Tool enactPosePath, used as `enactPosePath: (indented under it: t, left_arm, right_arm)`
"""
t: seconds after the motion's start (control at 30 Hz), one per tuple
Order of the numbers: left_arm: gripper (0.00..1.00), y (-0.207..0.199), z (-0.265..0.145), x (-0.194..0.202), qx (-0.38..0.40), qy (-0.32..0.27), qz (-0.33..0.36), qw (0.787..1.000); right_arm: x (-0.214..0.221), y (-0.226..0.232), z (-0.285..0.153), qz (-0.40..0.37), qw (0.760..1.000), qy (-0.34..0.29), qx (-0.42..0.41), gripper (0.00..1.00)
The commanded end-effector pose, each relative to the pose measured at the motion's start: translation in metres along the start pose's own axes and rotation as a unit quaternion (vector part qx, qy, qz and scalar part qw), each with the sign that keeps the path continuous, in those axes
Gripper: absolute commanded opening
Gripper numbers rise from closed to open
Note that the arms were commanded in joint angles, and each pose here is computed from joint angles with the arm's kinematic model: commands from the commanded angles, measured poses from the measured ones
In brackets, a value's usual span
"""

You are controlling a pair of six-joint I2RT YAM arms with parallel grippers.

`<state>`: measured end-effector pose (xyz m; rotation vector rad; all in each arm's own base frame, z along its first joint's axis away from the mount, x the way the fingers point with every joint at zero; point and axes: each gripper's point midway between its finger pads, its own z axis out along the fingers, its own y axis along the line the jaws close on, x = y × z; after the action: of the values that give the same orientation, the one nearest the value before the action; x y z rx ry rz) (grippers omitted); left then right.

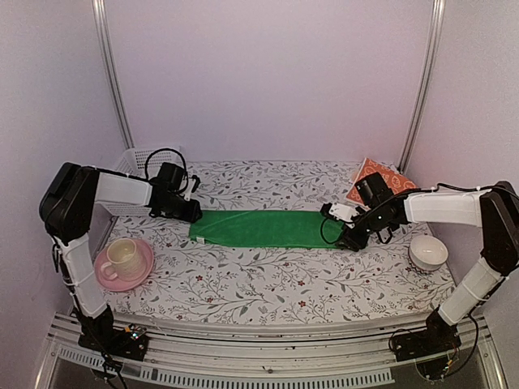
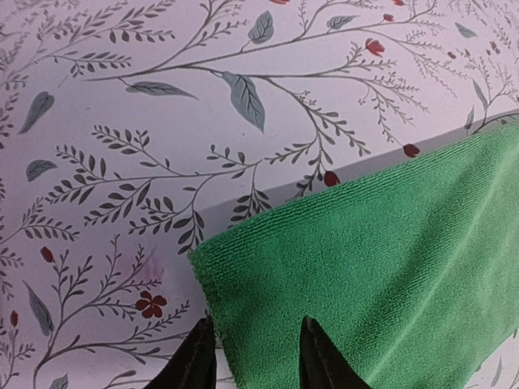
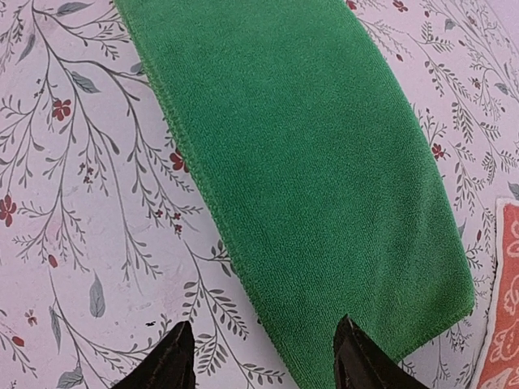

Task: Roll the towels
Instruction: Smooth out the towel at the center of the board.

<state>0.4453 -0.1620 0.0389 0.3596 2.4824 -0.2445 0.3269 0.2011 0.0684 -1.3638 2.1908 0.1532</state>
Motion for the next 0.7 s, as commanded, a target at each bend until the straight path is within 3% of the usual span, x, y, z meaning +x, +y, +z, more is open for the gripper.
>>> enactPosePath:
  t: [0.0, 0.67]
  left_arm:
    - [0.33, 0.002, 0.006, -0.009, 0.008, -0.009, -0.002, 1.0]
    - [0.33, 0.012, 0.022, -0.003, -0.012, 0.002, -0.008, 1.0]
  right_arm:
    - [0.007, 0.005, 0.011, -0.004, 1.0, 0.01, -0.003, 0.59]
    - [0.021, 0.021, 0.025, -0.017, 0.999, 0.034, -0.024, 0.59]
